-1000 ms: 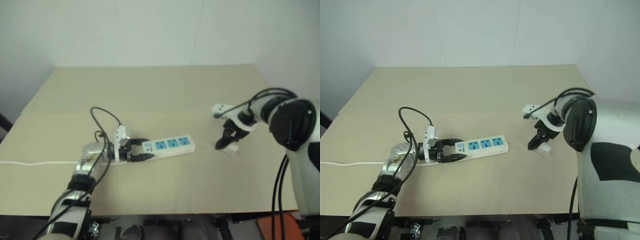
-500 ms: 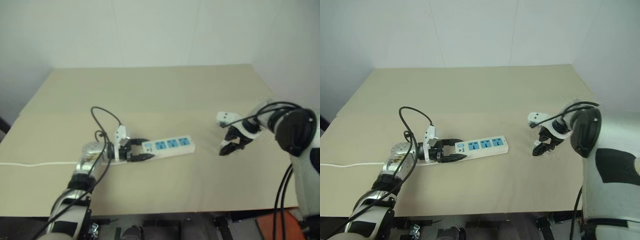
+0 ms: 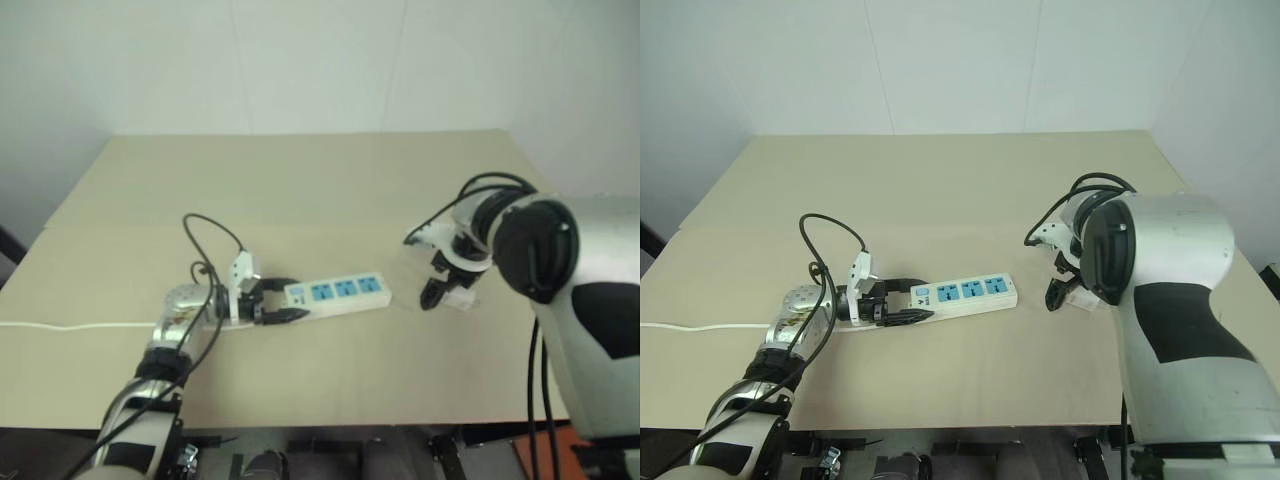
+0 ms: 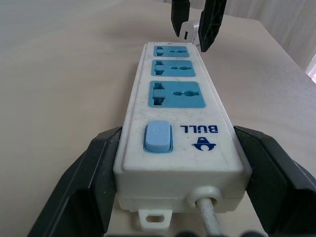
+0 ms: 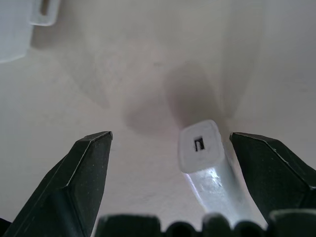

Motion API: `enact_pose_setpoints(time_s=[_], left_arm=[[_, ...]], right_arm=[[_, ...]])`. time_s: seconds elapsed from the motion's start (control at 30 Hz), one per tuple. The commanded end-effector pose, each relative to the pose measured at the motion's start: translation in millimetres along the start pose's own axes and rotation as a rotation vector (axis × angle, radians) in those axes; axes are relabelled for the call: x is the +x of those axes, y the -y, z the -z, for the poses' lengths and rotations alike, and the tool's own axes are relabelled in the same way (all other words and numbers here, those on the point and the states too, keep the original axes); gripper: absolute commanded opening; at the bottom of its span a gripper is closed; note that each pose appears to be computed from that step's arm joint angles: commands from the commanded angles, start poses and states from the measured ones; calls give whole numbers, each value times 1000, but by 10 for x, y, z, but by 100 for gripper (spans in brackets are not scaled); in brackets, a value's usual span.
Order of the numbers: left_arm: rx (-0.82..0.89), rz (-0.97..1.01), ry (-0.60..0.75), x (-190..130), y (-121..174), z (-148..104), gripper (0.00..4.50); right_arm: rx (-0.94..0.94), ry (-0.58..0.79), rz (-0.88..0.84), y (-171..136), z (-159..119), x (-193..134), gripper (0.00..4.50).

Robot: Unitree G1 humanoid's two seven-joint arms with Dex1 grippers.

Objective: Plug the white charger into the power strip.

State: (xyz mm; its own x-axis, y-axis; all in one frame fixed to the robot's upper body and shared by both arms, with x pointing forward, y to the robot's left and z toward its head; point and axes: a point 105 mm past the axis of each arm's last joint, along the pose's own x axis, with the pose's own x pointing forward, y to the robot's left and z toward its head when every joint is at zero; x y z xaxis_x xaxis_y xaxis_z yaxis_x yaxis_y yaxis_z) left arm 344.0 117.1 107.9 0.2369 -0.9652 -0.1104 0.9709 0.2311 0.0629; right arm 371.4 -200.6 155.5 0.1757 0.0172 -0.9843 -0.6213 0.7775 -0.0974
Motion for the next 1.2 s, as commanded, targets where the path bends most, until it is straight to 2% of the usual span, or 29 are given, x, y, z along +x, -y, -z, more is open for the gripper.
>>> enact_pose_setpoints(time_s=[0.03,0.17,0.3,0.53,0.83,0.97,1.2], left_arm=[[29,2,2,-4,8,-42,326],[30,-1,4,-5,6,-39,326],[31,0,3,5,-3,-40,326],[31,5,3,9,5,-46,326],[34,6,0,3,8,-42,326],[33,2,-3,-8,5,-30,326],[35,-3,-8,-10,10,-13,326]], right_arm=[[-53,18,-3,110,98,-1,450],[-119,68,-15,218,159,1,450],[-277,163,-51,286,184,18,450],[-345,214,-70,304,203,14,450],[-336,208,-91,202,101,58,450],[-349,208,-97,186,99,88,364],[-411,236,-91,226,146,115,119]])
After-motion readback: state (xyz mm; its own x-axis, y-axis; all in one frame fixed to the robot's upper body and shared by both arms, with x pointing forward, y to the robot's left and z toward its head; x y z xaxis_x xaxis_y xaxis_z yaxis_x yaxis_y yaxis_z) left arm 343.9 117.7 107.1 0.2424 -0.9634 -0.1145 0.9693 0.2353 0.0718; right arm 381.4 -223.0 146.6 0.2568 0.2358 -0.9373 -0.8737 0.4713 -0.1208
